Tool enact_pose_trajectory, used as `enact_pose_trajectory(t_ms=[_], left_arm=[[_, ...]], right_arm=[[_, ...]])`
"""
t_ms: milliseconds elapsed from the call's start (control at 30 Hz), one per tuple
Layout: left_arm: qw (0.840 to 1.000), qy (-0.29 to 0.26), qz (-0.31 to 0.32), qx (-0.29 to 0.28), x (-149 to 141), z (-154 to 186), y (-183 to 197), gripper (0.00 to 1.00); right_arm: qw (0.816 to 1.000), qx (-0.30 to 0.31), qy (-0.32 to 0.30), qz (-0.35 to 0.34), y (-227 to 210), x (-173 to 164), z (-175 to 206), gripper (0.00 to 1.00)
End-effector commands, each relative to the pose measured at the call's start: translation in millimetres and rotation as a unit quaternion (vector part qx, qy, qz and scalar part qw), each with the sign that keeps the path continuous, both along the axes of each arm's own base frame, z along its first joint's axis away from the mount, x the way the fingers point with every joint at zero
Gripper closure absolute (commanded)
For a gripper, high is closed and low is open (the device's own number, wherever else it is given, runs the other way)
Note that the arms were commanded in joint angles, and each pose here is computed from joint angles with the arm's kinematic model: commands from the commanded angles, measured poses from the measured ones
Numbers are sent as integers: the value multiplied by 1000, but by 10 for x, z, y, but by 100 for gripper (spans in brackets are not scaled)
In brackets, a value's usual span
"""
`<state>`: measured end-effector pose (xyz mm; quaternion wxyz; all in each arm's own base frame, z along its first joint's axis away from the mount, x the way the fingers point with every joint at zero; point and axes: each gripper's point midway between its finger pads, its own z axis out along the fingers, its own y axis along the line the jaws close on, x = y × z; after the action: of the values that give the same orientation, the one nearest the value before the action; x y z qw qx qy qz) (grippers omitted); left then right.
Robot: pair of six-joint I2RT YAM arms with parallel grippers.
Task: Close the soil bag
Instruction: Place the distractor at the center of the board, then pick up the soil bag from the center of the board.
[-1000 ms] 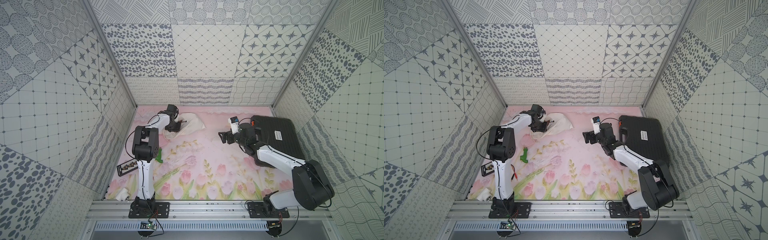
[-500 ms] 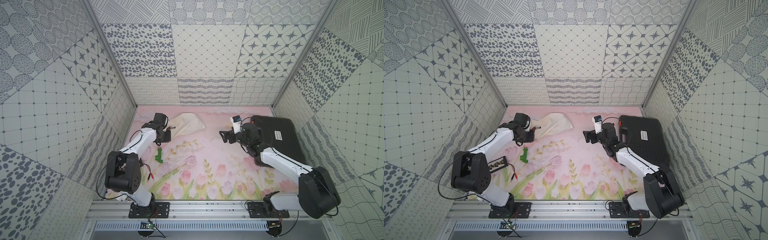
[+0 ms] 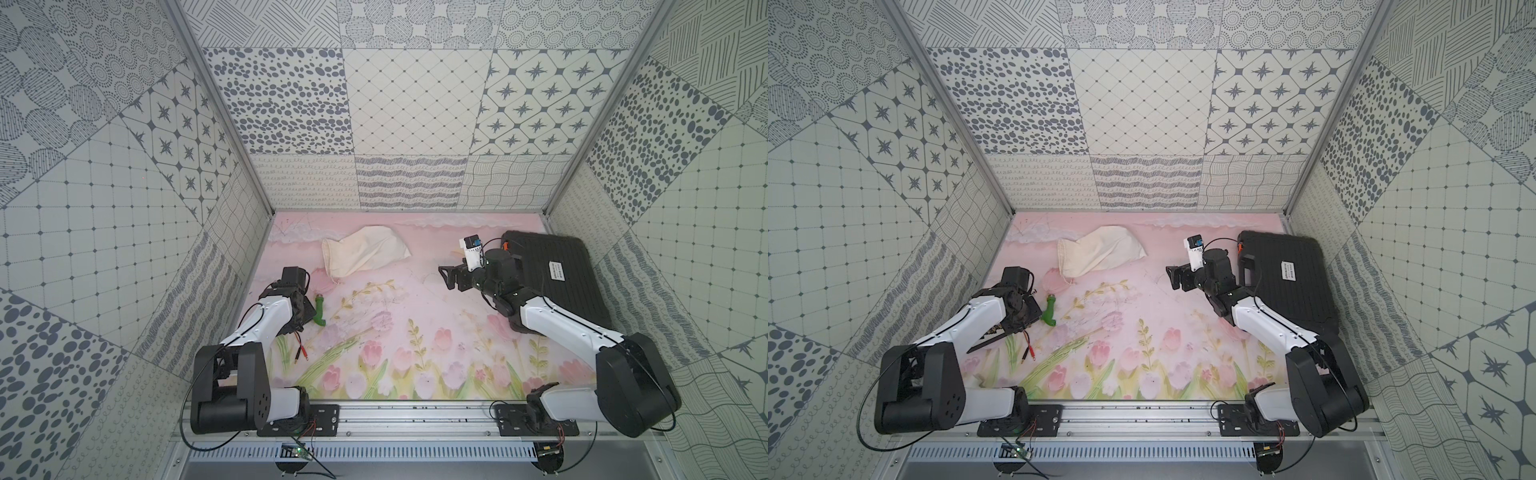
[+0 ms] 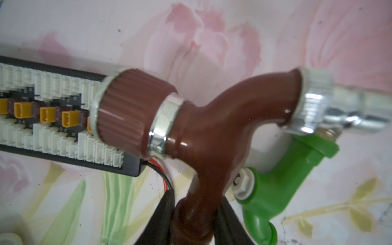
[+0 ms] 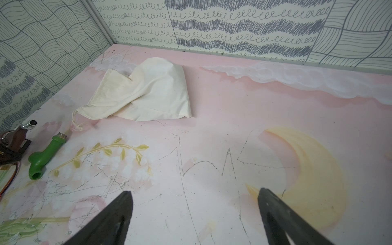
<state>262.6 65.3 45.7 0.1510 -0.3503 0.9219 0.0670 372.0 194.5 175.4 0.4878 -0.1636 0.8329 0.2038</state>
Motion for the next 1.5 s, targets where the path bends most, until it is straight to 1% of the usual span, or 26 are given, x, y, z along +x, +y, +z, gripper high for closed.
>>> enact_pose_trajectory(t_ms=[0,133,200,300,367,433,500,533,667,733,867,933,1000,1067,1133,1167,1200,1233,1333,1467], left_arm=[[997,-13,67,-18,80,-58,65,89],[997,-47,49,-31,149,23,6,58],[996,-72,35,-29,225,176,-16,47],[993,-113,-8,-35,425,456,-157,33],[988,-136,-53,-55,612,639,-370,28],[977,-162,-108,-90,859,796,-655,23],[965,-179,-140,-130,1079,878,-876,20],[959,-194,-148,-143,1234,914,-935,19],[957,-180,-150,-170,1641,702,-998,18],[956,-164,-142,-199,1793,511,-1010,19],[957,-142,-130,-217,1954,237,-953,24],[952,-135,-136,-237,2010,164,-1004,31],[945,-136,-144,-262,2055,140,-1085,42],[939,-141,-146,-279,2072,136,-1144,56],[933,-148,-149,-291,2070,159,-1198,74],[930,-151,-151,-298,2050,189,-1240,87],[927,-156,-154,-304,2031,231,-1286,98],[924,-163,-158,-307,2006,269,-1336,100],[918,-179,-169,-312,1894,404,-1486,100],[897,-202,-182,-347,1714,614,-1851,100]], right_arm=[[1000,6,-11,3,23,15,10,3],[1000,7,-14,-7,-9,22,30,3],[1000,8,-20,-9,-21,19,62,3],[1000,10,-26,-11,-29,11,97,3],[999,13,-28,-13,-32,10,109,3],[999,16,-28,-12,-24,12,112,3],[999,19,-28,-10,-12,15,120,3],[999,21,-26,-8,-2,11,122,3],[999,27,-24,-4,15,-2,135,3],[999,29,-22,-2,23,-13,138,3],[999,33,-21,9,59,-32,133,3],[999,33,-20,10,68,-25,122,3],[999,32,-17,12,78,-21,99,3],[999,34,-14,15,90,-16,89,3],[999,36,-13,20,119,-22,84,3],[999,38,-13,23,132,-29,90,3],[999,39,-12,26,148,-35,88,3],[999,39,-12,30,166,-45,92,3],[998,39,-13,40,220,-78,101,3],[998,37,-15,56,312,-144,117,3]])
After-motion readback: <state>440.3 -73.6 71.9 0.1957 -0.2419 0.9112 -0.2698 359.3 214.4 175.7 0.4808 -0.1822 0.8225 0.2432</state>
